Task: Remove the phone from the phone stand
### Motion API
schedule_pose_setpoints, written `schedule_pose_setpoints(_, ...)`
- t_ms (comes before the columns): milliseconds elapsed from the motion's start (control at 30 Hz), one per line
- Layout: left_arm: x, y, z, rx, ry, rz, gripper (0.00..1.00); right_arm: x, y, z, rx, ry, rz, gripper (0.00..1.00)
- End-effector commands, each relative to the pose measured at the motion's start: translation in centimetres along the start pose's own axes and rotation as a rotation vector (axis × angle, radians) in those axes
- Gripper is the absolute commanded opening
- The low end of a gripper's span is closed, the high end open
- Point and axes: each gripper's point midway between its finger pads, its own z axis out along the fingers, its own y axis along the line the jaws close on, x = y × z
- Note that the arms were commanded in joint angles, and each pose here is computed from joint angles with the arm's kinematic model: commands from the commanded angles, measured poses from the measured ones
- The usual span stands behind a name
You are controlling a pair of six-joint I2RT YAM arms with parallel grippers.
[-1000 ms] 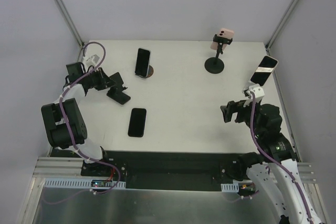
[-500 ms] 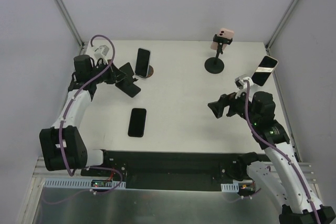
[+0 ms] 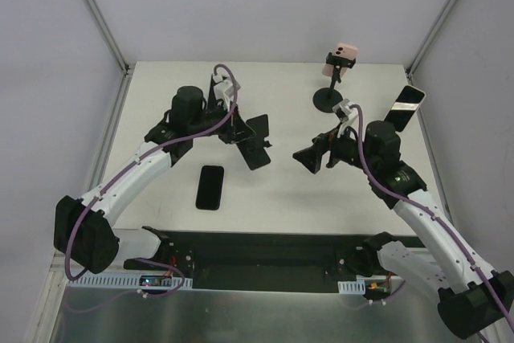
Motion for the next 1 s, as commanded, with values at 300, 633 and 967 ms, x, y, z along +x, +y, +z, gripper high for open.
schedule_pose_setpoints(300,-1.1,-12.0,2.8,0.397,0.077,0.195,0.00,-3.7,4.9,0.7,-0.243,-0.050,-0.110,0.86)
schedule_pose_setpoints(633,-1.3,-14.8,1.7,0.538,0.100,0.240,0.00,-3.1,6.1,1.1,-0.338,-0.002,-0.061,0.78)
schedule_pose_setpoints(967,-1.0,-14.8,2.1,0.562,0.118,0.246,0.00,-3.6,7.1,1.1,-0.405,0.019,-0.069,0.43)
